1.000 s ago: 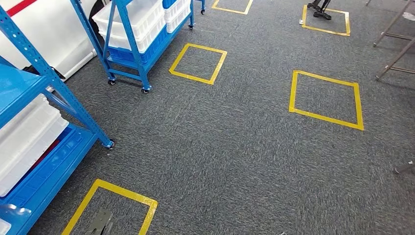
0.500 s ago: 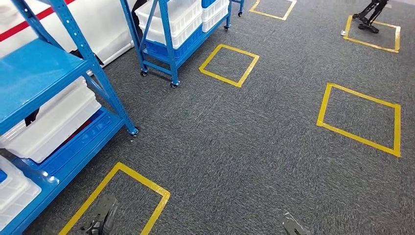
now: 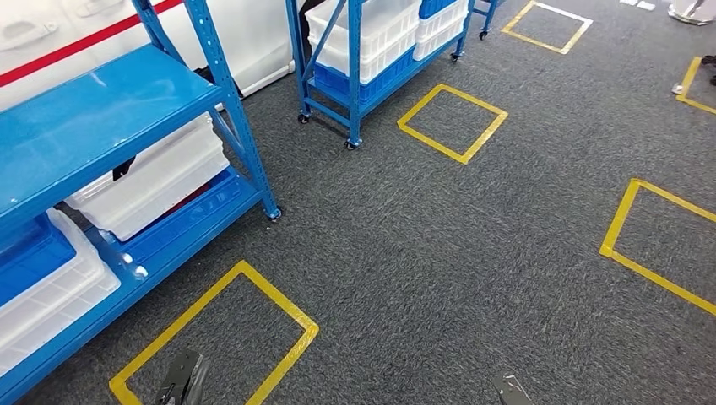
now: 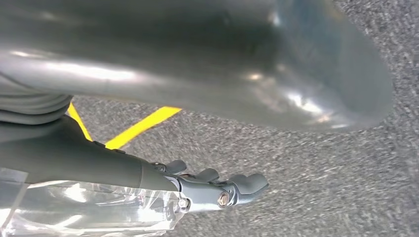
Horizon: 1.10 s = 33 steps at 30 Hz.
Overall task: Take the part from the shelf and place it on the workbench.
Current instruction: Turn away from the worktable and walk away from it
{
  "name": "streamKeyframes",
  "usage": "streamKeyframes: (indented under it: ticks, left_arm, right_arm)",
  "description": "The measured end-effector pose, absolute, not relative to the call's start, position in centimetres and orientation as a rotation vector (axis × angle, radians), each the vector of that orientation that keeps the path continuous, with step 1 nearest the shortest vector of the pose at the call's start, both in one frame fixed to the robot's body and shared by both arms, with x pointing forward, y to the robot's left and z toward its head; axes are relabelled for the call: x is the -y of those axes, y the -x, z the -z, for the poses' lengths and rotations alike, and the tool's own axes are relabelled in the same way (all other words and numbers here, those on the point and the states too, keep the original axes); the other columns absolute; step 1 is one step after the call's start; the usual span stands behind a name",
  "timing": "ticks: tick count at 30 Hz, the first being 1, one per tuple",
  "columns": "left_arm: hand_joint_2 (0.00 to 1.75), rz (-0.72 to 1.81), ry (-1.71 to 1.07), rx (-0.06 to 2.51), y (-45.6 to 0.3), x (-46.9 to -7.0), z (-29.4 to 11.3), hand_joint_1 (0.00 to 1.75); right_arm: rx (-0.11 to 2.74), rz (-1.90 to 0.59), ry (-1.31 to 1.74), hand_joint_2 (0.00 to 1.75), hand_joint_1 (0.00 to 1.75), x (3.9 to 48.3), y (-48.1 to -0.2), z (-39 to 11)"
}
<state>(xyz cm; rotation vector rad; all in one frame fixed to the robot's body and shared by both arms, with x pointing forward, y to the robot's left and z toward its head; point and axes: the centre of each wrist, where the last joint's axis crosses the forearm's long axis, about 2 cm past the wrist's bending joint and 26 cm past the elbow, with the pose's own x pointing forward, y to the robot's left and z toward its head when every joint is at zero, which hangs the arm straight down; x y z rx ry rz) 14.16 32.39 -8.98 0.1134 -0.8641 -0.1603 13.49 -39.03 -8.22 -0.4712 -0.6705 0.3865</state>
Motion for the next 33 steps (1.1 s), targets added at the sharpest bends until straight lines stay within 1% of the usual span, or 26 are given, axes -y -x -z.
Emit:
streamKeyframes:
  ticks: [11, 19, 26, 33]
  left_arm:
    - [0.0, 0.132, -0.122, 0.834, -13.4, -32.4, 9.2, 0.0]
    - [0.0, 0.136, -0.144, 0.839, -14.1, -33.2, 8.9, 0.0]
    - [0.0, 0.14, -0.162, 0.8, -13.6, -33.2, 9.1, 0.0]
    - [0.0, 0.141, -0.167, 0.782, -13.1, -33.4, 9.2, 0.0]
  right_arm:
    - [0.654, -0.374, 0.462, 0.0, 0.0, 38.8, -12.4, 8.6]
    - [0.621, -0.381, 0.459, 0.0, 0.0, 38.3, -12.4, 8.7]
    - [0.546, -0.38, 0.456, 0.0, 0.0, 38.3, -10.4, 9.2]
    - [0.539, -0.378, 0.461, 0.0, 0.0, 38.5, -10.1, 9.2]
